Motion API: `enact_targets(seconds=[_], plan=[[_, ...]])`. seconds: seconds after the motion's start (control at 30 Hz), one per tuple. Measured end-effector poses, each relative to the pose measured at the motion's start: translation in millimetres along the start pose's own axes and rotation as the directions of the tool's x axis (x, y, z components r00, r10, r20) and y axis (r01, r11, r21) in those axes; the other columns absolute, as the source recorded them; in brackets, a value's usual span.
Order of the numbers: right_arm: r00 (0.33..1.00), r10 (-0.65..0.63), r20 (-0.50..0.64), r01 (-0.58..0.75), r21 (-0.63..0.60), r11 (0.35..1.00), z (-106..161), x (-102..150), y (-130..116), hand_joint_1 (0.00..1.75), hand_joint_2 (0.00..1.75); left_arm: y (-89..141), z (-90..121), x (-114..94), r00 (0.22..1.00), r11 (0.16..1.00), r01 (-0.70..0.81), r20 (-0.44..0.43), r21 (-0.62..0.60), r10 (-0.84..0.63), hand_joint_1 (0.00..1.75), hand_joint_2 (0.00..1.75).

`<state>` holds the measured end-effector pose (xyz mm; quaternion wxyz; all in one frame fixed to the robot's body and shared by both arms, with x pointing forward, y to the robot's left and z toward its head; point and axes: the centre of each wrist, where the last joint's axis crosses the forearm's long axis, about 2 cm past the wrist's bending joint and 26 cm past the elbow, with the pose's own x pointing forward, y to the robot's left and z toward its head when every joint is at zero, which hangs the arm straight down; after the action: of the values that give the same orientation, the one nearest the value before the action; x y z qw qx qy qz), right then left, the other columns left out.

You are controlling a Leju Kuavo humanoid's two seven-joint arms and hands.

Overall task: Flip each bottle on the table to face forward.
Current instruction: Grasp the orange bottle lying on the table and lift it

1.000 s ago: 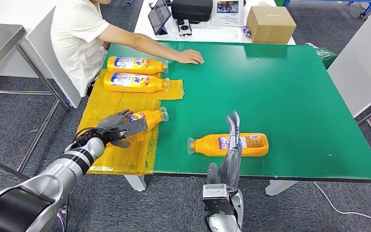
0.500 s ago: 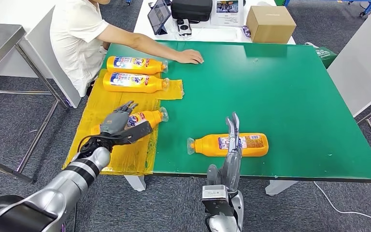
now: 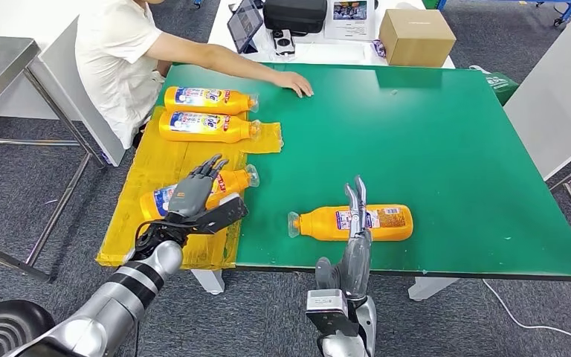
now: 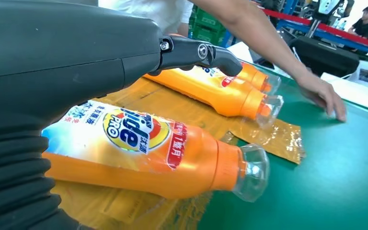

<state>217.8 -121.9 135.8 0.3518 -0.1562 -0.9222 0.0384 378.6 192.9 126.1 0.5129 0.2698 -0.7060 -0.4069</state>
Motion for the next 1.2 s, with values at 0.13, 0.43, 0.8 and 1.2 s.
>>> enact_targets(seconds=[0.13,0.43,0.8,1.2], plan=[[1.0,0.006,0.0,-0.006,0.003,1.0,1.0,-0.9,-1.3,0.0,1.31,-0.5,1.9,2.6,1.0,1.0,-0.02,0.008,0.006,0.02,0.0,0.44],[0.934,0.346,0.084,-0.356,0.176,0.918,20.0,-46.5,-39.0,0.0,1.75,-14.5,32.9,17.2,0.97,0.973,-0.23,0.071,-0.015,0.231,0.0,1.75],[0.792,0.61,0.011,-0.587,0.288,0.757,42.7,-93.3,-96.4,0.0,1.75,-21.8,64.1,35.2,0.91,0.913,-0.406,0.1,0.027,0.402,0.0,1.75],[0.603,0.797,0.014,-0.731,0.41,0.546,72.4,-117.3,-173.1,0.0,1.75,-39.7,117.3,58.6,0.409,0.389,-0.907,0.114,0.161,0.906,0.0,1.75]])
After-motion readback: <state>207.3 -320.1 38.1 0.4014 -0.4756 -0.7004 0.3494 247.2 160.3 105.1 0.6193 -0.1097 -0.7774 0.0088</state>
